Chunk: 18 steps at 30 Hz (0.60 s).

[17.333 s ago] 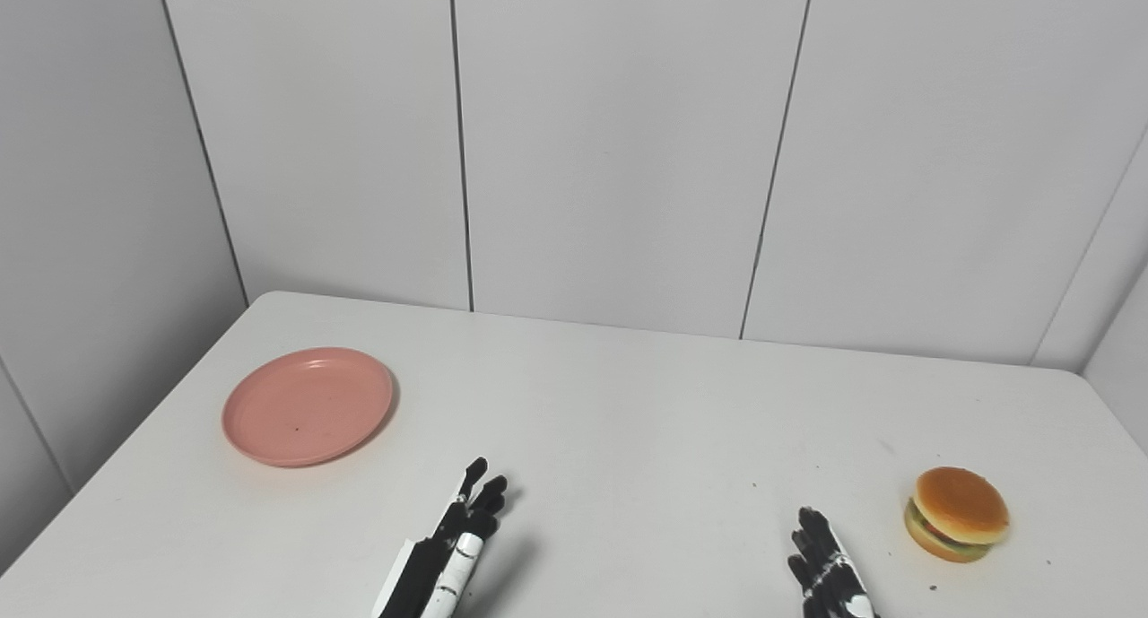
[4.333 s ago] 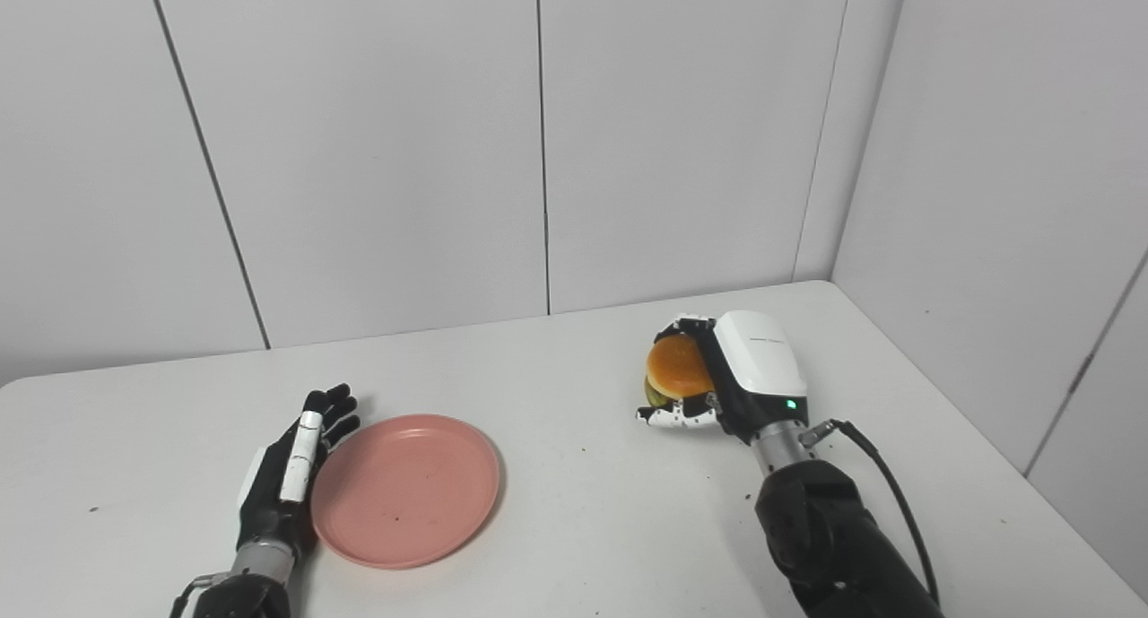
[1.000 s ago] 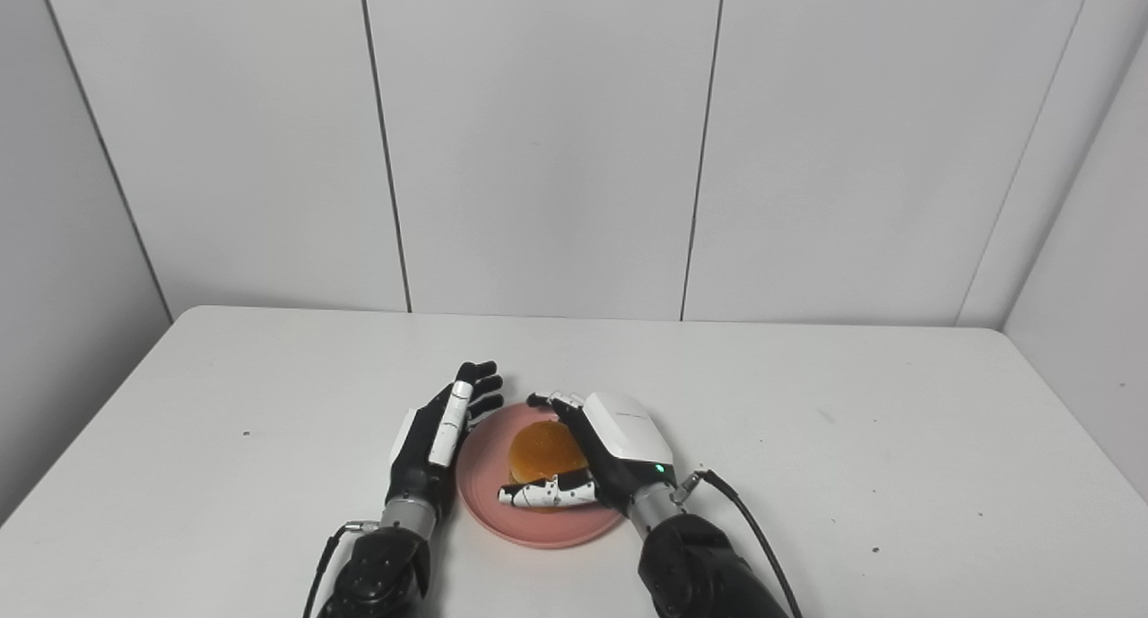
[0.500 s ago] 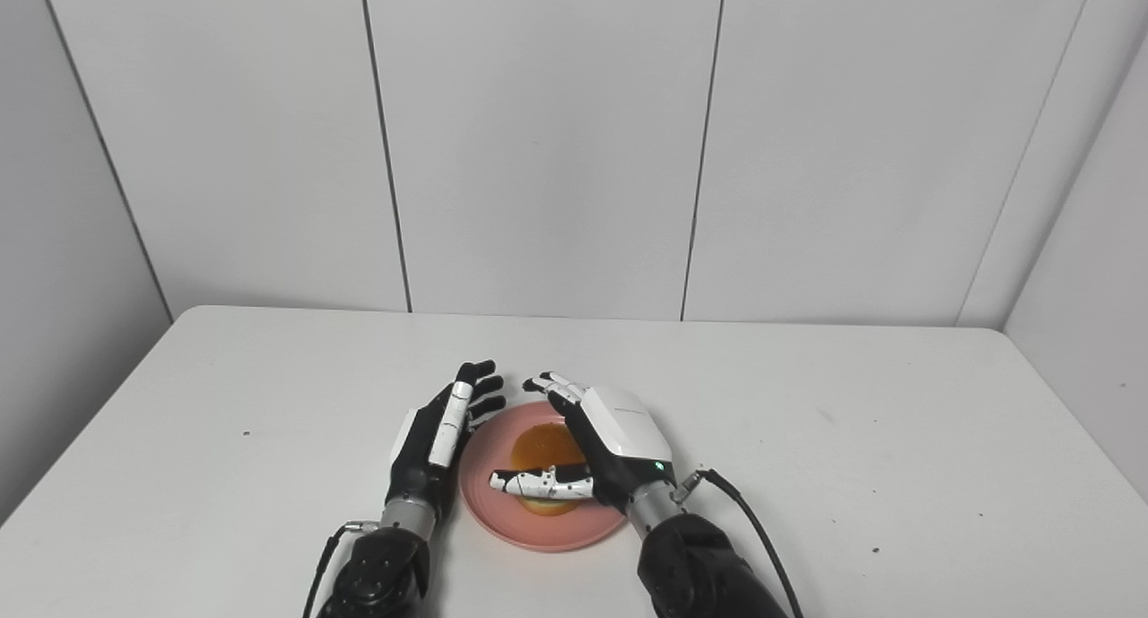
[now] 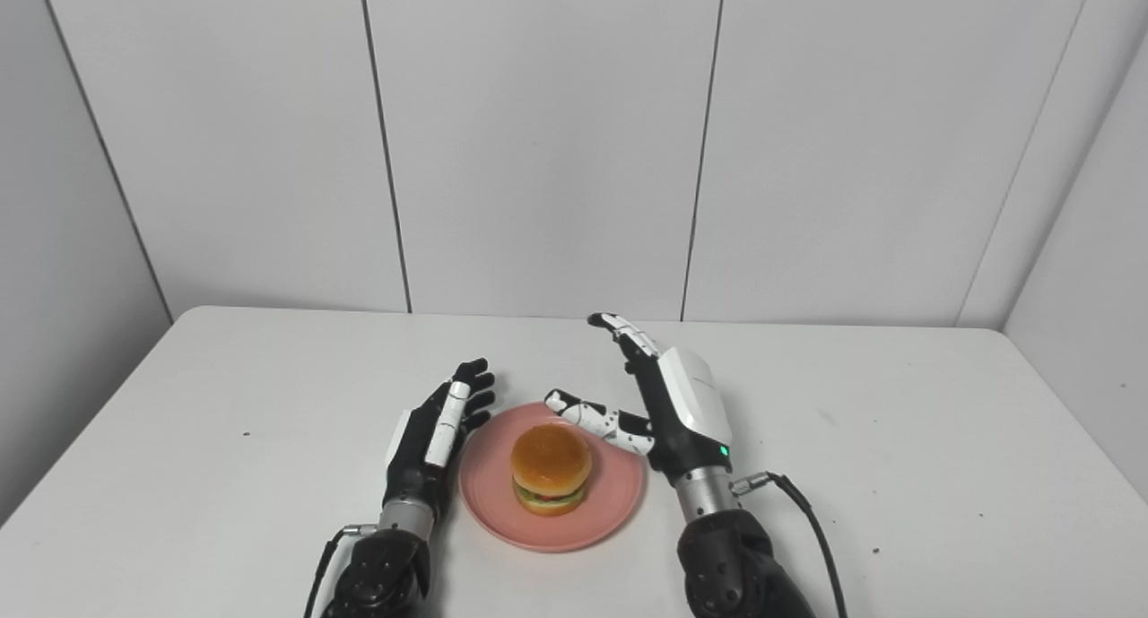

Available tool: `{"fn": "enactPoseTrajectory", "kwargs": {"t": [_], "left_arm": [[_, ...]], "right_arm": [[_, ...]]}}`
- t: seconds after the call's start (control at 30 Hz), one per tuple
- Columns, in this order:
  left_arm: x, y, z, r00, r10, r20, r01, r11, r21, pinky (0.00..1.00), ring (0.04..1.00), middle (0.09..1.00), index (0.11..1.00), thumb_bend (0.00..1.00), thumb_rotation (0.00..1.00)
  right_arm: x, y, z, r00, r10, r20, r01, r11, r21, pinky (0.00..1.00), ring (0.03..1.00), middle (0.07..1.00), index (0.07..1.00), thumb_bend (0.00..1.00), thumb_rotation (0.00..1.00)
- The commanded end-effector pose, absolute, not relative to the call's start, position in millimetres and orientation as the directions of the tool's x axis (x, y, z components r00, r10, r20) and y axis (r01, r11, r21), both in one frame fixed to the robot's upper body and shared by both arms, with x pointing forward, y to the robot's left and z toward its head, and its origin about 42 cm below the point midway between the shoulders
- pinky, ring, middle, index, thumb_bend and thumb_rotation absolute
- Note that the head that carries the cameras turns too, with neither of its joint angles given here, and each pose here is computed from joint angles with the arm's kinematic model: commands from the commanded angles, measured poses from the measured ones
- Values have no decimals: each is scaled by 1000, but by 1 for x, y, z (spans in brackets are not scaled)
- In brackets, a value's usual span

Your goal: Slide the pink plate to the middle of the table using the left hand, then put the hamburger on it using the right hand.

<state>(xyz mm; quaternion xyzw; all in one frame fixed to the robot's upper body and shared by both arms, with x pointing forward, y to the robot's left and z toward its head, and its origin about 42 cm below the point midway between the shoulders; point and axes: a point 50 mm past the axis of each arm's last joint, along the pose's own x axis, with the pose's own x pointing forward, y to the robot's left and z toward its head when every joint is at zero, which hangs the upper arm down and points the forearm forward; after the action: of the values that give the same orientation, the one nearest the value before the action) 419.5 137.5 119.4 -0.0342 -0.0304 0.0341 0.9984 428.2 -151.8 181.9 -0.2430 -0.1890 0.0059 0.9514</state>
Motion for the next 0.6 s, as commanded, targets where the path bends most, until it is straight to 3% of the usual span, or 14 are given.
{"fn": "enactPoseTrajectory", "kwargs": {"t": [0.0,0.07,0.17,0.3,0.37,0.47,0.5,0.57], "left_arm": [[427,138,141,976,108,188,-102,994,-42,922,905,913,848,793,902],[426,139,140,971,128,200,-126,992,-23,945,930,931,879,791,924],[424,145,135,969,148,199,-149,989,-12,979,963,953,930,776,948],[422,152,128,971,154,181,-157,988,1,739,970,984,964,830,952],[422,154,125,973,154,174,-157,988,2,724,964,984,966,843,951],[424,156,124,979,131,157,-134,991,8,834,981,993,984,844,959],[424,156,124,981,126,150,-129,992,11,739,979,995,983,833,959],[425,157,125,983,120,138,-122,992,10,657,973,991,980,823,957]], "right_arm": [[431,-144,194,900,52,433,105,937,-332,726,803,828,809,810,872],[432,-147,188,907,12,421,111,958,-266,769,811,828,820,798,895],[434,-152,180,932,-53,358,84,994,-70,780,819,843,838,766,889],[436,-158,174,958,-91,274,73,994,75,846,848,872,864,789,938],[436,-161,170,967,-100,233,71,989,126,863,860,881,876,798,952],[436,-164,162,979,-102,174,72,983,170,897,881,898,893,789,958],[436,-165,160,981,-102,164,73,982,172,904,894,905,896,775,961],[437,-165,156,984,-100,147,75,983,168,908,905,911,899,770,963]]}}
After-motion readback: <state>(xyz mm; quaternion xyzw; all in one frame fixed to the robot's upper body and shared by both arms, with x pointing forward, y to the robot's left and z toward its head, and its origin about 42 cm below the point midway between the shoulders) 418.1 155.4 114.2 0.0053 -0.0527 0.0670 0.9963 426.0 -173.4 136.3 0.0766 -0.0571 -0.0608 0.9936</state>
